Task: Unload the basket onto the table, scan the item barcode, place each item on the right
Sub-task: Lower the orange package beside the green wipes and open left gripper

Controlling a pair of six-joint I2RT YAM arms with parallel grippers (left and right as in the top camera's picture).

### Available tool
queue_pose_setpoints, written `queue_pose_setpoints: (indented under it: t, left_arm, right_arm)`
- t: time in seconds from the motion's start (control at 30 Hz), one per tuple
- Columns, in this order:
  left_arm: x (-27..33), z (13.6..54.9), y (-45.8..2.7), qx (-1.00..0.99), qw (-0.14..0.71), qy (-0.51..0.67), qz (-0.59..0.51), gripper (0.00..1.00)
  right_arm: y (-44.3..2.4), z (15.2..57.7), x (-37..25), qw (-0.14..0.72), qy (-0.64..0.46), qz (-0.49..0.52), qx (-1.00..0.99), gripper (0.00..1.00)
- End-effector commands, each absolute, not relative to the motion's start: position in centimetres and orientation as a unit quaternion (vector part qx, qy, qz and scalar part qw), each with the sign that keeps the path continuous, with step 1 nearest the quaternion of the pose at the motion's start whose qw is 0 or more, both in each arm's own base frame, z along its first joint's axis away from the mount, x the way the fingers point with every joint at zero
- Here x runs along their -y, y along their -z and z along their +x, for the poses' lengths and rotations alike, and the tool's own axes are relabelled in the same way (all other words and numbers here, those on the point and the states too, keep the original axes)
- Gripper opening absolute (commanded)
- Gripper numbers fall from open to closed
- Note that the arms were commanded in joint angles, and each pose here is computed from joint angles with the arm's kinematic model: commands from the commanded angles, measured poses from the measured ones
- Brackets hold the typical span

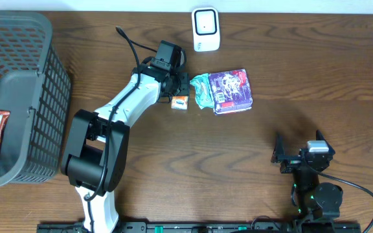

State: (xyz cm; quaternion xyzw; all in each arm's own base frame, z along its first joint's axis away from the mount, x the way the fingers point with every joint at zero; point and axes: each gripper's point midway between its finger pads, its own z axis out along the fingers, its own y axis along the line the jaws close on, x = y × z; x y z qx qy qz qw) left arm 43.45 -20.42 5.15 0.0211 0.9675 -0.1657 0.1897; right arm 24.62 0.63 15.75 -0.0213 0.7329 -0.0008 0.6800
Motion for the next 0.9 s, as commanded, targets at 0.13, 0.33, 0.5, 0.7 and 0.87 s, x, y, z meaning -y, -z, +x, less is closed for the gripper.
queue_pose_setpoints:
  t: [0.13,0.33,0.5,0.7,0.87]
  left_arm:
    - [20.4,44.8,-13.4,-0.942,0.279,0.185,0.03,0.48]
    - [16.7,45.8,-15.4,-0.939,0.326,0.108,0.003,0.41]
    - [14.2,45.1,-13.5,-0.951,0.306,0.053,-0.013,0.08]
    - [13.2,44.0,-9.2,-0.965,0.262,0.022,-0.015,0.08]
    - [13.5,43.4,-5.2,-0.976,0.218,0.018,-0.011,0.08]
  right_arm:
    - [-15.6,24.6,-0.5,0.68,0.006,-0.022,-0.733,0.99]
    - [-15.6,24.6,-0.5,0.68,0.006,-0.022,-0.733,0.99]
    - [-15.6,24.6,-0.5,0.68,0.006,-0.022,-0.733,0.99]
    - [-15.6,24.6,-0.5,0.68,0.006,-0.022,-0.733,0.99]
    - [-15.6,24.6,-0.5,0.68,0.006,-0.022,-0.733,0.99]
